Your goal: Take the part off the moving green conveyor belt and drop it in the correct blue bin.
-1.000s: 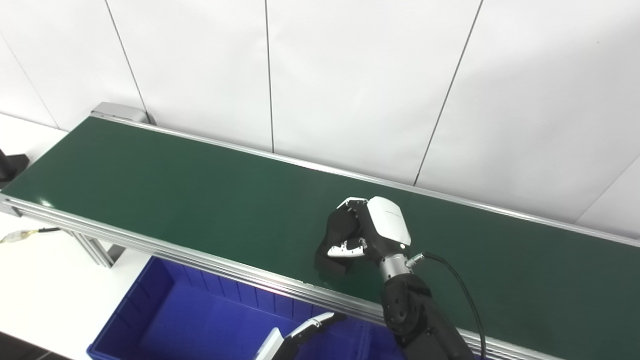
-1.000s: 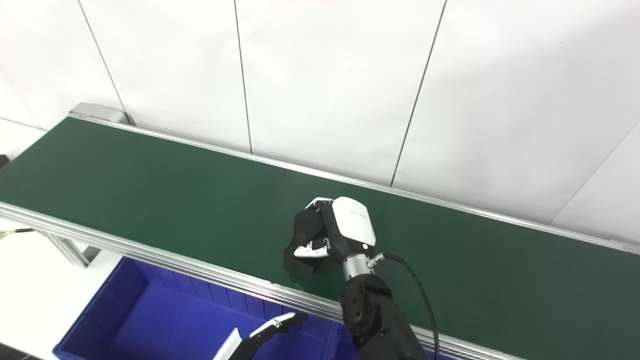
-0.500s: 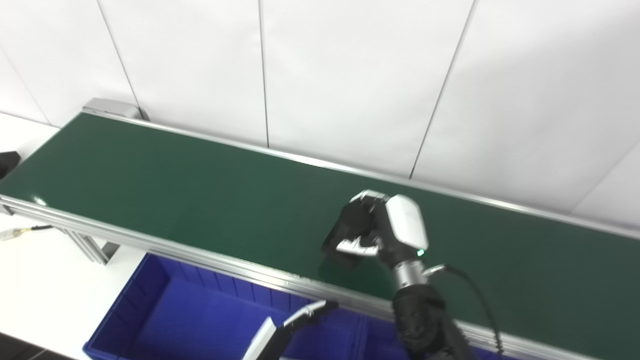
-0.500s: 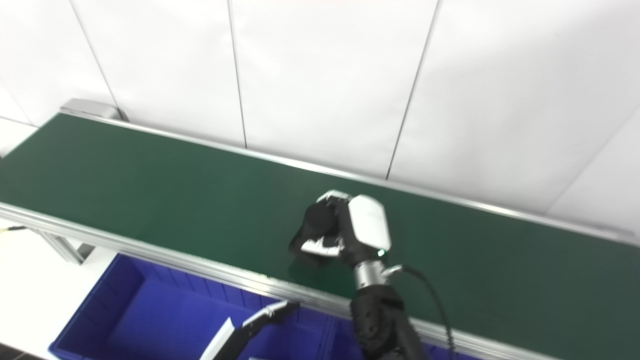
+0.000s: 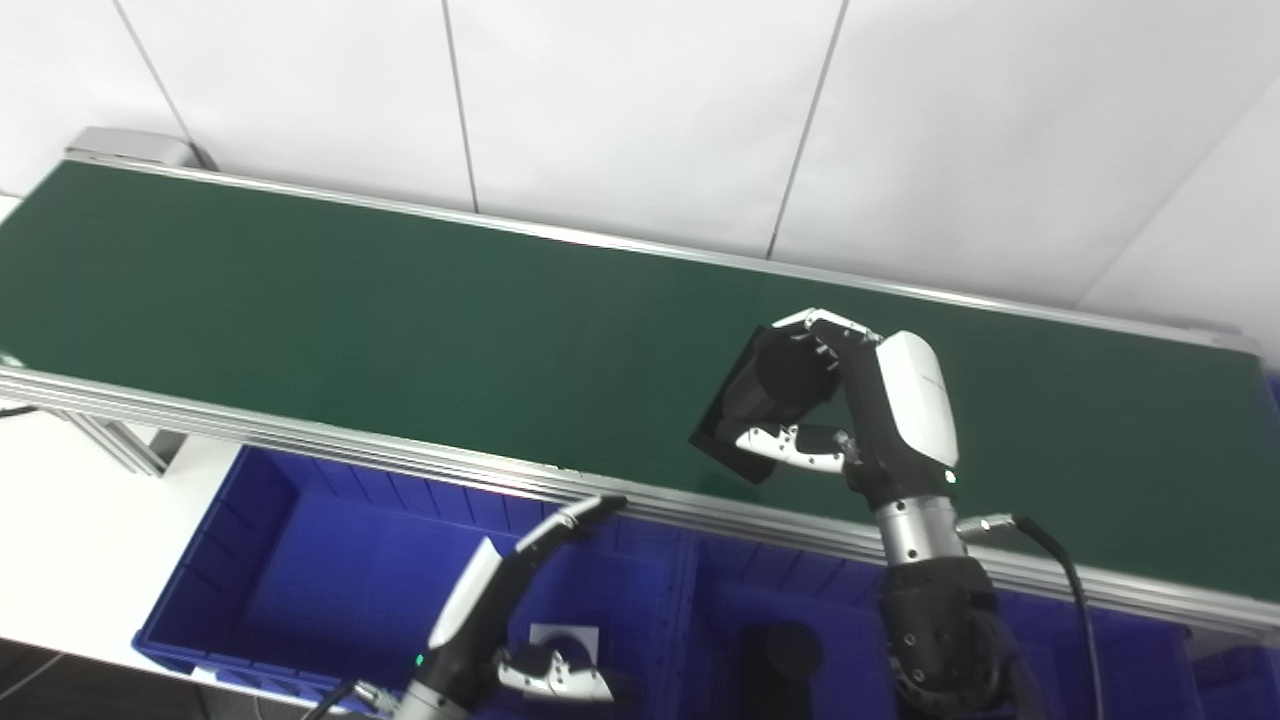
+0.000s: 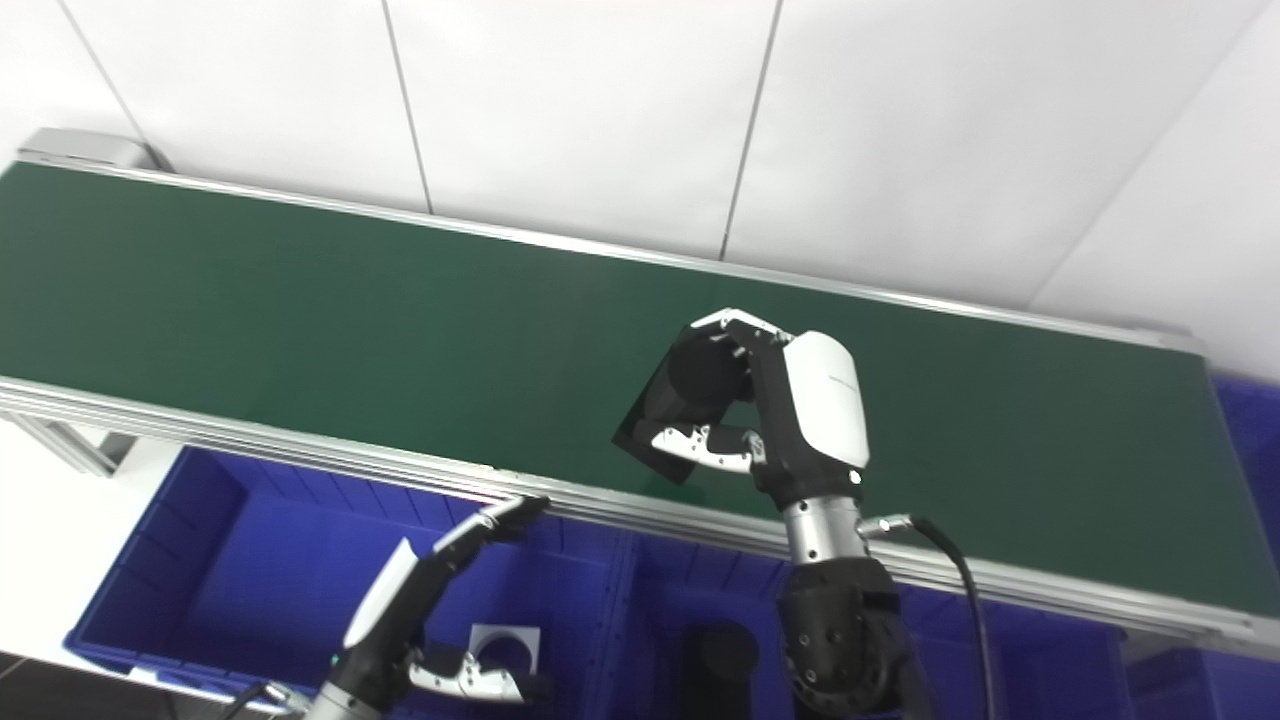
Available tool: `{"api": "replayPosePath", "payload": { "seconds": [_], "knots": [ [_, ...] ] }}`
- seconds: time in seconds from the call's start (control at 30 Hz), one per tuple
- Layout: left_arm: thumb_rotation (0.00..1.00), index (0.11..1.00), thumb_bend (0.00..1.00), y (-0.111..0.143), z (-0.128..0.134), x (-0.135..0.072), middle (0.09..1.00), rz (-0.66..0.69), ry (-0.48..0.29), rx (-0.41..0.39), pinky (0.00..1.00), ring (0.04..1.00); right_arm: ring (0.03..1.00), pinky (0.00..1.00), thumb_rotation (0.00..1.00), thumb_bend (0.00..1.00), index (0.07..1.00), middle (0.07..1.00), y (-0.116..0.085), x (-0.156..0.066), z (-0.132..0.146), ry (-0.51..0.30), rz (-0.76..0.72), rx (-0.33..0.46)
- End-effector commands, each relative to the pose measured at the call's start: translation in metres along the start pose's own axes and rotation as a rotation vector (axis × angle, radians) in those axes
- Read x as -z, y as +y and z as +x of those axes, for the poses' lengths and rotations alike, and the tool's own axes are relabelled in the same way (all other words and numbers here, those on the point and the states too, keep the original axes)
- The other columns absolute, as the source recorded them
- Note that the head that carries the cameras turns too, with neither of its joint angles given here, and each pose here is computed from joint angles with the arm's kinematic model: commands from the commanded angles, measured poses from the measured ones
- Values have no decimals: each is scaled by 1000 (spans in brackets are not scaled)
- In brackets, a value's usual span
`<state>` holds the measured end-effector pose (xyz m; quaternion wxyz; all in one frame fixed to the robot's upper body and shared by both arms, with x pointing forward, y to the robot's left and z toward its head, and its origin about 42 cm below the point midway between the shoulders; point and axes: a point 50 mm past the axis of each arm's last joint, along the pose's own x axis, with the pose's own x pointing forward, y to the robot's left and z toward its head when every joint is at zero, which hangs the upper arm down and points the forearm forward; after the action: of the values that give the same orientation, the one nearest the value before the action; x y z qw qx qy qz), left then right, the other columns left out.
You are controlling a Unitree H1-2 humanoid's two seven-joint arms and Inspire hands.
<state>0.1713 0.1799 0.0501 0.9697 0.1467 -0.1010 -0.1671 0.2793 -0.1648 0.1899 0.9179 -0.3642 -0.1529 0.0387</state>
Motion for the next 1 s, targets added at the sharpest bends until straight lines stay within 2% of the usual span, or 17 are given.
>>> {"api": "replayPosePath", "payload": {
  "seconds": [0.0,0.3,0.57,0.8,0.97],
  "knots": [
    [289,835,894,1,1,-12,861,-26,-55,-9,778,845,398,318,0,513,543,433,-10,-12,-3,-44,13,27],
    [278,840,868,11,4,-19,857,-38,-76,-18,776,847,441,371,0,518,528,452,-9,8,-57,57,-30,-81],
    [258,836,875,15,13,-21,861,-55,-73,-22,772,847,430,353,0,516,534,446,-17,34,-97,184,-111,-182],
    [274,842,876,17,13,-17,864,-61,-68,-10,775,849,424,354,0,517,534,435,-33,65,-119,258,-224,-223],
    [259,837,880,18,13,-16,863,-56,-63,-9,776,850,499,436,0,521,525,458,-42,83,-124,297,-298,-244]
  ]
}}
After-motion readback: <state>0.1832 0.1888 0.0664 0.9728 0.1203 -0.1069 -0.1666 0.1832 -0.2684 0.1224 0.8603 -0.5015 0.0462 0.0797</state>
